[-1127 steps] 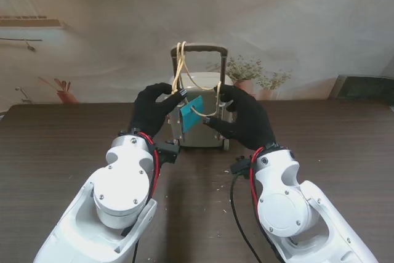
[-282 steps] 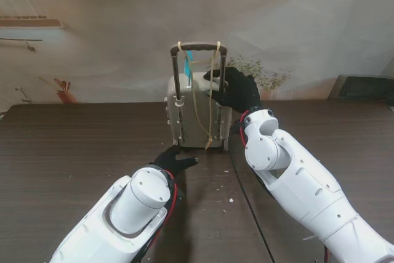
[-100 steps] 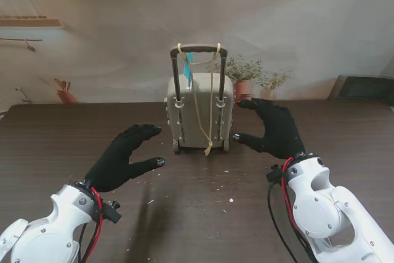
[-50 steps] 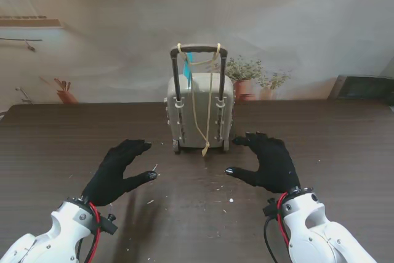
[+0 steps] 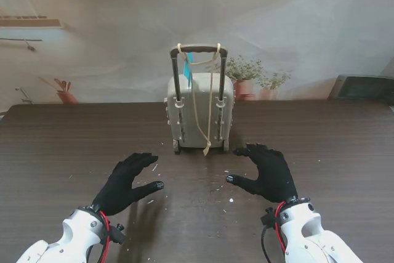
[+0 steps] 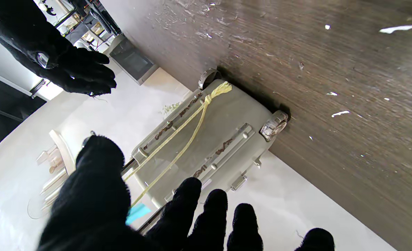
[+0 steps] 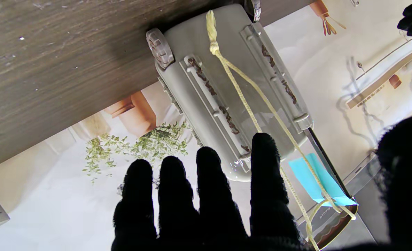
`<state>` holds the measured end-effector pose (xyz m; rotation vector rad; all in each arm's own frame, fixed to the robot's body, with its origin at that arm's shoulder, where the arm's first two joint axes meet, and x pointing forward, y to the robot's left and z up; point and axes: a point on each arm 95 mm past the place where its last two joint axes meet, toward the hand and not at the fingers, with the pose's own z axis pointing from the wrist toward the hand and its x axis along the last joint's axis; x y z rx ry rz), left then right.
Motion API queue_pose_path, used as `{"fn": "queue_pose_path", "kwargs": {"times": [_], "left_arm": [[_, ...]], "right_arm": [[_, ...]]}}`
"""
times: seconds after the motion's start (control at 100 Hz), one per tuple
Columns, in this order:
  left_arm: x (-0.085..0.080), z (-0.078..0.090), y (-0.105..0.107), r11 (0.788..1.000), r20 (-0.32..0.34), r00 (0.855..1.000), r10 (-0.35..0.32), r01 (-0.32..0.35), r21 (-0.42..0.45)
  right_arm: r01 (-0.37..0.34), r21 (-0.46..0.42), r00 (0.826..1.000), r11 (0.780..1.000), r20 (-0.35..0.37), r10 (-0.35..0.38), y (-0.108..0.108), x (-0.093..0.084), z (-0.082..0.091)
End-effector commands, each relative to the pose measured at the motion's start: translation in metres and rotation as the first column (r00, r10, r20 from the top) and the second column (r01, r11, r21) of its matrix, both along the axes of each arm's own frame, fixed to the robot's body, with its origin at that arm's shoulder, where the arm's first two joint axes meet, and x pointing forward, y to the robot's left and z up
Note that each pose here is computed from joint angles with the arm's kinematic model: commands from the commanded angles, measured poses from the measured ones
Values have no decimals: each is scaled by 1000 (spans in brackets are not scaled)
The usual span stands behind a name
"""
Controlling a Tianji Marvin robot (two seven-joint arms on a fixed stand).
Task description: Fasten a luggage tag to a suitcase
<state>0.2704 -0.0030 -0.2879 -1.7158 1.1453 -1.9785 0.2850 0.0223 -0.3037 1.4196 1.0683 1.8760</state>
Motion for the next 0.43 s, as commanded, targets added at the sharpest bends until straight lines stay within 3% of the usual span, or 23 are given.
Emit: {"fn": "queue_pose_path", "kwargs": {"times": [0.0, 0.42], "left_arm": [[-1, 0, -3, 1000, -12, 1000, -15, 16, 9], [-5, 0, -6, 1000, -9, 1000, -24, 24, 8]], "right_arm": [[-7, 0, 1000, 1000, -12, 7, 0, -1, -2], [-14, 6, 1000, 1000, 0, 14, 1, -1, 0]]}}
